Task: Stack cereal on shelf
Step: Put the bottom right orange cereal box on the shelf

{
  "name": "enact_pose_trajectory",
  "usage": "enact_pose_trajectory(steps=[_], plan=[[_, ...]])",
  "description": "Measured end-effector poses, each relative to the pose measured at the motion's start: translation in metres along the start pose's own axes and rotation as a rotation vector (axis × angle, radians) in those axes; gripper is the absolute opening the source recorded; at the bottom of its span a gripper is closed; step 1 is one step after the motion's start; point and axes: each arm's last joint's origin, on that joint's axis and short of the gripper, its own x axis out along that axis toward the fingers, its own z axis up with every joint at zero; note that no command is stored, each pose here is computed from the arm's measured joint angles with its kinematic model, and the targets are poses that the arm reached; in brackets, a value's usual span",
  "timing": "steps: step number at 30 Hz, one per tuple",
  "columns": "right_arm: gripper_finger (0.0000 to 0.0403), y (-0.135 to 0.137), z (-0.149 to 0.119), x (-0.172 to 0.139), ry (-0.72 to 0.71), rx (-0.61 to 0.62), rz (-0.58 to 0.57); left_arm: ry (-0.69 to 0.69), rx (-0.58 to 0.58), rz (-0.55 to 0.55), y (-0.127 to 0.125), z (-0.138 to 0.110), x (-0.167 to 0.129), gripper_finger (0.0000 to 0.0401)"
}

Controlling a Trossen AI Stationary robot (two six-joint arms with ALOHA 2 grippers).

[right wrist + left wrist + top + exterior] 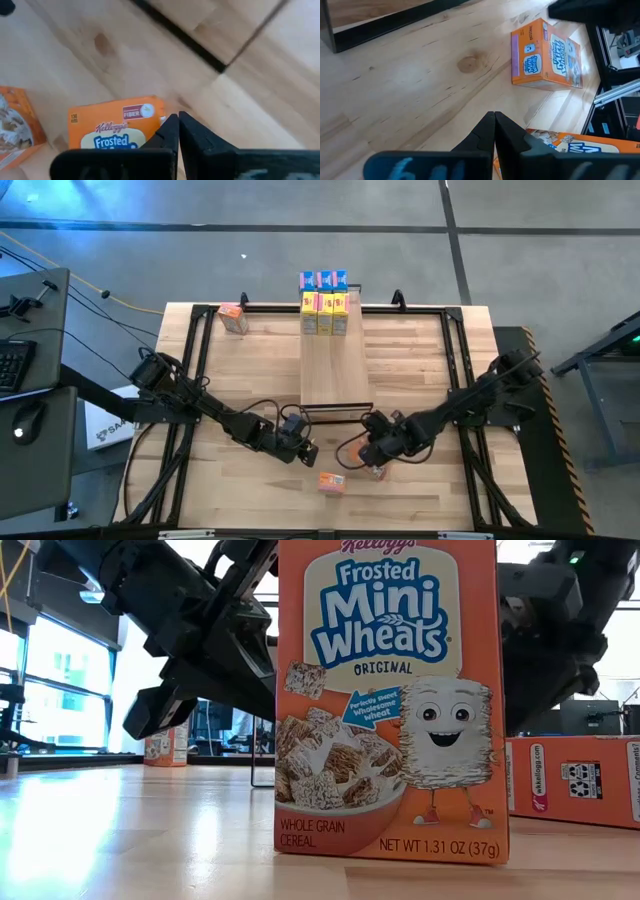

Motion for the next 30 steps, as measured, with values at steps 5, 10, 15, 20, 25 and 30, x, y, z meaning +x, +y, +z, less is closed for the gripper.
enact_pose_trajectory(steps=[5,10,15,20,25,30], plan=[[0.0000,0.007,0.001,0.008,0.005,-0.049,0.072,0.004,0.005,-0.005,0.000,0.001,0.000,0.0000],[0.0000,0.023,0.006,0.005,-0.037,-0.172,0.247,0.004,0.019,-0.024,-0.002,0.002,0.001,0.0000],[0.0000,0.031,0.008,-0.037,-0.049,-0.192,0.292,0.042,0.047,-0.078,-0.006,0.003,0.001,0.0000],[0.0000,0.015,-0.028,-0.078,0.060,-0.089,0.218,0.045,0.063,-0.103,-0.009,0.003,0.001,0.0000],[0.0000,0.002,-0.069,-0.068,0.133,-0.012,0.147,0.044,0.069,-0.103,-0.009,0.003,0.001,0.0000],[0.0000,-0.008,-0.078,-0.045,0.134,0.019,0.097,0.045,0.050,-0.116,-0.005,0.001,0.013,0.0000]])
